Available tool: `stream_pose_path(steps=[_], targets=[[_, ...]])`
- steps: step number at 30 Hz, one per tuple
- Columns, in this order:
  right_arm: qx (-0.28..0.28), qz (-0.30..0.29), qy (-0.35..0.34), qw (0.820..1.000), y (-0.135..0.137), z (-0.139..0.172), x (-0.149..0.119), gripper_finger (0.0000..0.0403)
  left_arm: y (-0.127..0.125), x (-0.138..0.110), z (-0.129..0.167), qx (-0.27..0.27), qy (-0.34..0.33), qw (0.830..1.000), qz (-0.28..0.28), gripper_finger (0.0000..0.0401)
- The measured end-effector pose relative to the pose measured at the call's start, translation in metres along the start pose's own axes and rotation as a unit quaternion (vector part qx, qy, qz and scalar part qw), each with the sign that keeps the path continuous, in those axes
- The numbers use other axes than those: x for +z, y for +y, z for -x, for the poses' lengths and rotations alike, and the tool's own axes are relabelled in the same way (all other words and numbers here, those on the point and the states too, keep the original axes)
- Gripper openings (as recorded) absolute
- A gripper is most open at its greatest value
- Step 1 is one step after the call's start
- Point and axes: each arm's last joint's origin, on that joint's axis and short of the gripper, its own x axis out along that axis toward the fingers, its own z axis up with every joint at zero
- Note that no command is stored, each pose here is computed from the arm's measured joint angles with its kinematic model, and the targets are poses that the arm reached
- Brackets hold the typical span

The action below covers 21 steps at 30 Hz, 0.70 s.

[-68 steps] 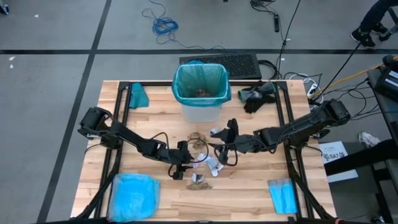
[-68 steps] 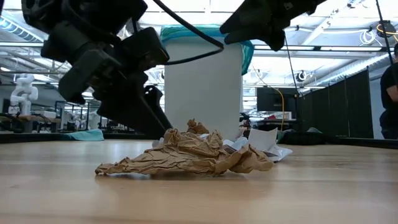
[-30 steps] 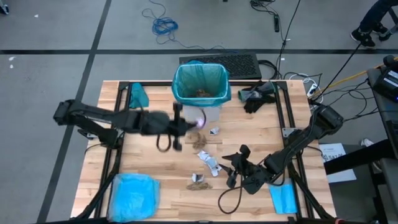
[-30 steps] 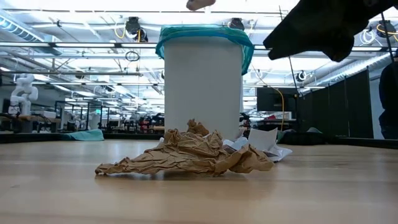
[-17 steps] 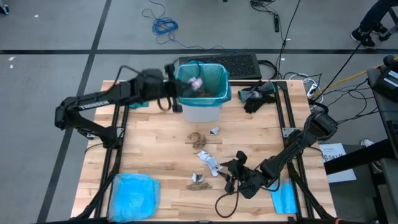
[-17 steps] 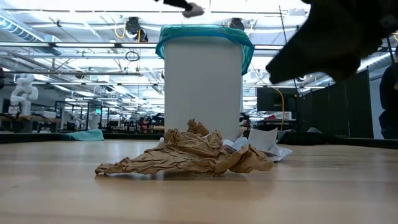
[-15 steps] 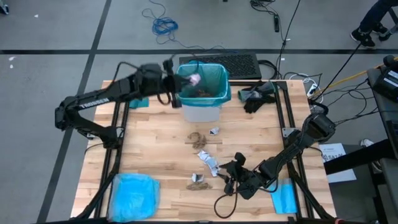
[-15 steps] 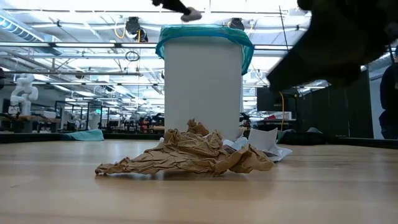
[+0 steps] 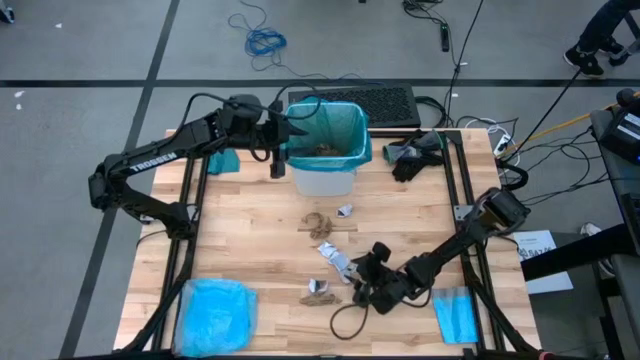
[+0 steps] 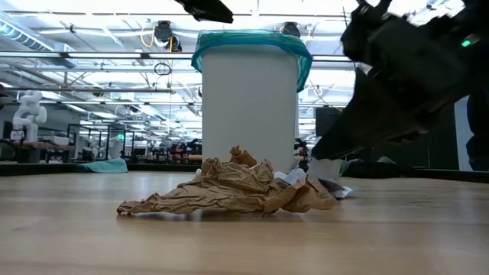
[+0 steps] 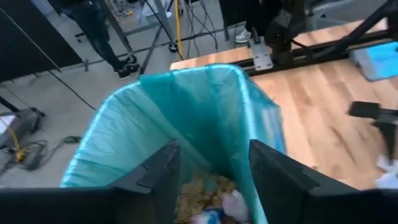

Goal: Place trash/remove bag and relplace
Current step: Put the white paper into the trash bin

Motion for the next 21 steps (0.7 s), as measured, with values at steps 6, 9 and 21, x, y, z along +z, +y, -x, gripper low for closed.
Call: stream_pose_path(steps=[6,9,21], targets=[[-0.017,-0.015,0.047,0.999,-0.014,-0.012,0.005,0.0205,-0.033,0.002,-0.004,-0.064,0.035,0.997,0.005,0.0198],[-0.022,-0.017,0.057,0.998,-0.017,-0.015,0.005,0.0153,-0.052,0.002,-0.004,-0.083,0.068,0.994,0.006,0.0195],[-0.011,-0.021,0.034,0.999,-0.014,-0.010,0.011,0.0002,-0.124,-0.014,-0.008,-0.101,0.160,0.982,-0.001,0.0166]])
